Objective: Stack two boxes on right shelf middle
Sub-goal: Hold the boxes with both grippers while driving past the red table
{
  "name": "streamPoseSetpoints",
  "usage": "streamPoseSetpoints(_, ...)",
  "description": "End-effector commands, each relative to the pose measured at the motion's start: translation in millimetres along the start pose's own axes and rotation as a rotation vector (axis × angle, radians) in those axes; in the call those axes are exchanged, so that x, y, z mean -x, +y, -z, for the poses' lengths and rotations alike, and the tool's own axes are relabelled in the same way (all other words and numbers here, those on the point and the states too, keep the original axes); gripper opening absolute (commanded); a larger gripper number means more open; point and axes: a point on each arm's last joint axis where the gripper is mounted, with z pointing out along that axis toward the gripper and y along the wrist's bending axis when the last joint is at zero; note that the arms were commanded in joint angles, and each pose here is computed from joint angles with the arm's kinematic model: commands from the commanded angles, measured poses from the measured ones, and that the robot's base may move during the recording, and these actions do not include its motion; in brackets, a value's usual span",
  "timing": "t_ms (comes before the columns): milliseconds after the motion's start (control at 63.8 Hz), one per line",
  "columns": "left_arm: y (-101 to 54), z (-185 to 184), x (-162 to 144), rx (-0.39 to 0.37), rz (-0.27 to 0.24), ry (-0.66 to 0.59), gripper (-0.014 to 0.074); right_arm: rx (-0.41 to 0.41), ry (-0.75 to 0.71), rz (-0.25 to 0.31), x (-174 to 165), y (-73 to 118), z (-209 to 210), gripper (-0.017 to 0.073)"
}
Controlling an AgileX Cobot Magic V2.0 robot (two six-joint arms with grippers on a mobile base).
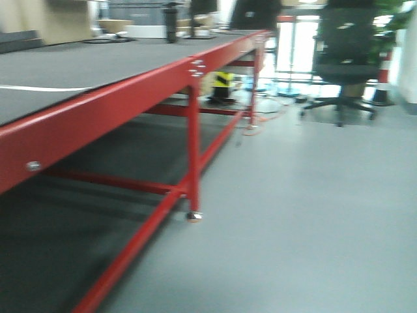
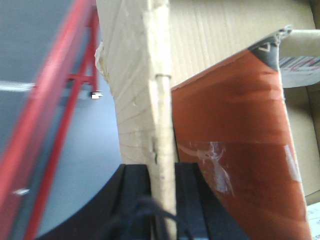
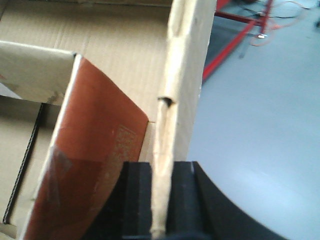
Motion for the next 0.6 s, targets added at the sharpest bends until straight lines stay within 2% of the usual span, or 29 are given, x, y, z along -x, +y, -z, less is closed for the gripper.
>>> streamPoseSetpoints(0, 2.1, 10.2, 5.6, 0.012, -0.004, -0.068, -0.0111, -0.042, -0.071, 0.040, 7.1, -3.5, 9.1, -0.0153)
streamPoseSetpoints(580, 2.1, 10.2, 5.6, 0.012, -0.004, -0.068, -0.0111, -0.042, -0.071, 0.040, 7.1, -3.5, 9.1, -0.0153)
